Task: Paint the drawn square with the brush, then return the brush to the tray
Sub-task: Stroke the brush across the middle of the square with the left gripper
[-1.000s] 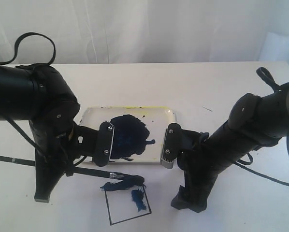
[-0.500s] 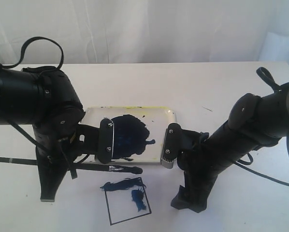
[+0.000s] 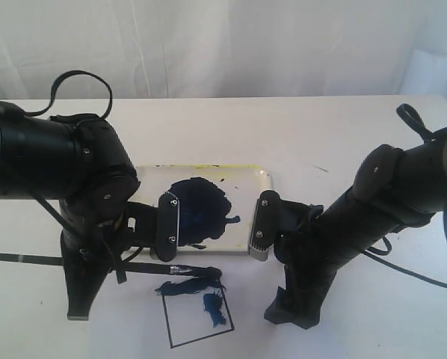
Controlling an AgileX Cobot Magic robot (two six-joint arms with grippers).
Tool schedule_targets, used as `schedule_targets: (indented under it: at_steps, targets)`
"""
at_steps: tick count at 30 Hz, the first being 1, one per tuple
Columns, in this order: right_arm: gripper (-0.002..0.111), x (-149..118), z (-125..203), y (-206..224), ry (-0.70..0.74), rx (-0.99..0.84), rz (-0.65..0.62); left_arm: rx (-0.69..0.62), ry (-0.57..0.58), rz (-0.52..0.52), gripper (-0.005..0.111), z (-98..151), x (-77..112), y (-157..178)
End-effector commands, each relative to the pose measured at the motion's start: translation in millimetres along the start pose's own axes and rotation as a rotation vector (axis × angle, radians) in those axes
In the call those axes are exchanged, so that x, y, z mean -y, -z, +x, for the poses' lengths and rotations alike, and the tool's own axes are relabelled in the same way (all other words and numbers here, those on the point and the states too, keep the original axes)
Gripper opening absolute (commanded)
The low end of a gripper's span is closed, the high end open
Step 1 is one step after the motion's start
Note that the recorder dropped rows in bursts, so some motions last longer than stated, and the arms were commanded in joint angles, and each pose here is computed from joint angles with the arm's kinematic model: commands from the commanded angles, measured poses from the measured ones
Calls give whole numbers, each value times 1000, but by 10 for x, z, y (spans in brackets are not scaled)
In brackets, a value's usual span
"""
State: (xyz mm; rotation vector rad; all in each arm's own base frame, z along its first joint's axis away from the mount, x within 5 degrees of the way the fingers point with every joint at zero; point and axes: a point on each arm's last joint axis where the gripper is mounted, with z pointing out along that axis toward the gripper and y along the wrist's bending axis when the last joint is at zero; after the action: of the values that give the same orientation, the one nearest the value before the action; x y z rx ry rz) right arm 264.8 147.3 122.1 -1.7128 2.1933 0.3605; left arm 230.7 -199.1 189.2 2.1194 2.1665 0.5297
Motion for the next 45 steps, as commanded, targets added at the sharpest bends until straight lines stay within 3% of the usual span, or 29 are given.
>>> schedule_targets:
  at_steps: [1, 20, 31, 38, 42, 45]
  targets:
    - [89, -25, 81, -62, 18, -40, -4, -25, -7, 0, 0, 30, 16, 49]
    - [89, -23, 81, -62, 18, -39, -2, -74, -142, 43, 0, -36, 193, 131]
    - [89, -24, 81, -62, 18, -40, -3, -22, -176, 91, 0, -83, 245, 134]
    - [89, -21, 81, -62, 18, -39, 0, -24, -150, 92, 0, -82, 246, 134]
    - [89, -22, 81, -62, 18, -39, -2, -88, -71, -15, 0, -30, 147, 134]
    - [89, -22, 81, -62, 18, -39, -2, -83, -59, -26, 0, -31, 133, 132]
